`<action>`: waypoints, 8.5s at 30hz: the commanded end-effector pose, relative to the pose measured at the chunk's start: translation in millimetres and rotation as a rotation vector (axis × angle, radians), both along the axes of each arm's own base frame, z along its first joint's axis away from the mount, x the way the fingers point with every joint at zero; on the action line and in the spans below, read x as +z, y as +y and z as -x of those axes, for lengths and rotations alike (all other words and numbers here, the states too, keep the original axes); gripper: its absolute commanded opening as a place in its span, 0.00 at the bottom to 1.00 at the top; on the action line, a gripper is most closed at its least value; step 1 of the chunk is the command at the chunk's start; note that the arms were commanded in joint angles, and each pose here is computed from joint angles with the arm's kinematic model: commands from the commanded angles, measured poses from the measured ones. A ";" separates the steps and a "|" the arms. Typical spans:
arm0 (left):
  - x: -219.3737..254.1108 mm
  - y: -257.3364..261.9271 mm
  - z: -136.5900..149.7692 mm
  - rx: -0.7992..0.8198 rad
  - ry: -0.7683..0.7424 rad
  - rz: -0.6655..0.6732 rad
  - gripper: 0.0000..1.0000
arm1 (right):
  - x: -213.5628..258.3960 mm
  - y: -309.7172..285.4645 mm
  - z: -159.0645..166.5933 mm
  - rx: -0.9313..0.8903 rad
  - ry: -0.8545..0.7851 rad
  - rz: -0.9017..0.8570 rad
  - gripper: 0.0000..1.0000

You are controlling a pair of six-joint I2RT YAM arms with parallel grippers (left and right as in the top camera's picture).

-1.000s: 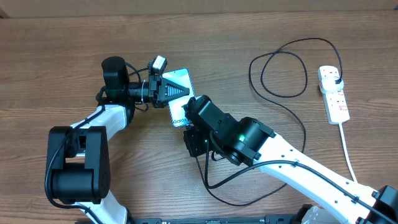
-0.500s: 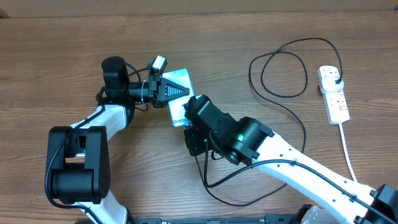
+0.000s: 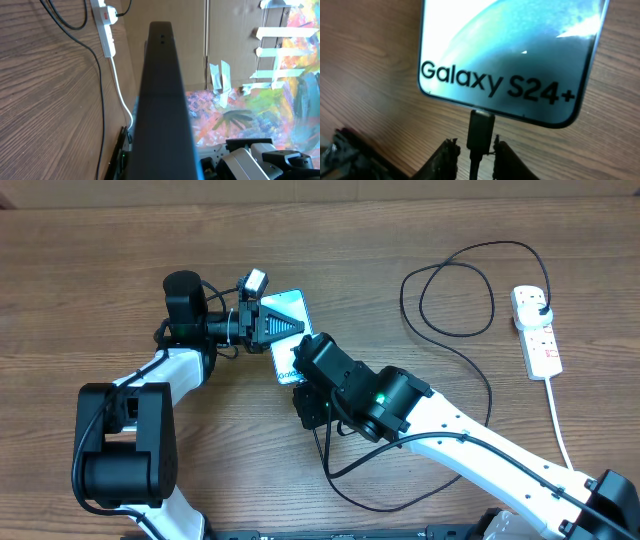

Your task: Plug charger to phone and switch on socket

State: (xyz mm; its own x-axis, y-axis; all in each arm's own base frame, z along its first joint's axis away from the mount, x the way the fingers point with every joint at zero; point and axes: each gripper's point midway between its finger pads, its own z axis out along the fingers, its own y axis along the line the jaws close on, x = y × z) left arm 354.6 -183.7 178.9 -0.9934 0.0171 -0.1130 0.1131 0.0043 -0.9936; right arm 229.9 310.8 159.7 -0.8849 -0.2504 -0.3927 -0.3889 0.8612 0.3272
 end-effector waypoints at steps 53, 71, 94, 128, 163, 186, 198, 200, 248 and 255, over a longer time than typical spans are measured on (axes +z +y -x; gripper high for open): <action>-1.8 -15.8 3.3 -0.003 0.103 -0.016 0.04 | 51.0 -7.7 -14.2 -0.010 -0.034 -0.093 0.57; 41.9 -126.6 -16.7 0.032 -0.216 -0.091 0.08 | 161.8 -149.5 34.6 -0.297 -0.343 -0.121 1.00; -128.4 22.8 11.7 -0.121 -0.188 -0.857 0.04 | 152.4 -165.5 48.8 -0.411 -0.255 -0.152 1.00; -204.4 36.9 11.3 -0.107 0.019 -1.009 0.40 | 101.2 -101.0 2.2 -0.437 -0.112 -0.080 1.00; -218.3 52.1 13.1 -0.059 0.090 -1.195 0.60 | 83.7 -72.7 -34.6 -0.465 -0.155 -0.075 1.00; -188.1 83.3 12.6 -0.036 0.061 -1.378 1.00 | 81.3 -68.7 -28.8 -0.442 -0.121 -0.084 1.00; 4.6 86.3 34.9 0.264 -0.314 -1.294 1.00 | 57.3 -119.2 -23.3 -0.556 -0.010 0.060 0.29; 29.0 92.8 47.2 0.335 -0.375 -1.301 1.00 | 50.1 -142.1 -21.3 -0.642 0.043 0.103 0.24; 48.0 140.7 139.3 0.568 -0.459 -1.365 1.00 | -74.0 -514.2 -162.2 -1.428 0.462 -0.027 0.04; 47.9 140.7 139.3 0.567 -0.459 -1.365 1.00 | -73.3 -506.7 -179.9 -1.384 0.405 -0.031 0.04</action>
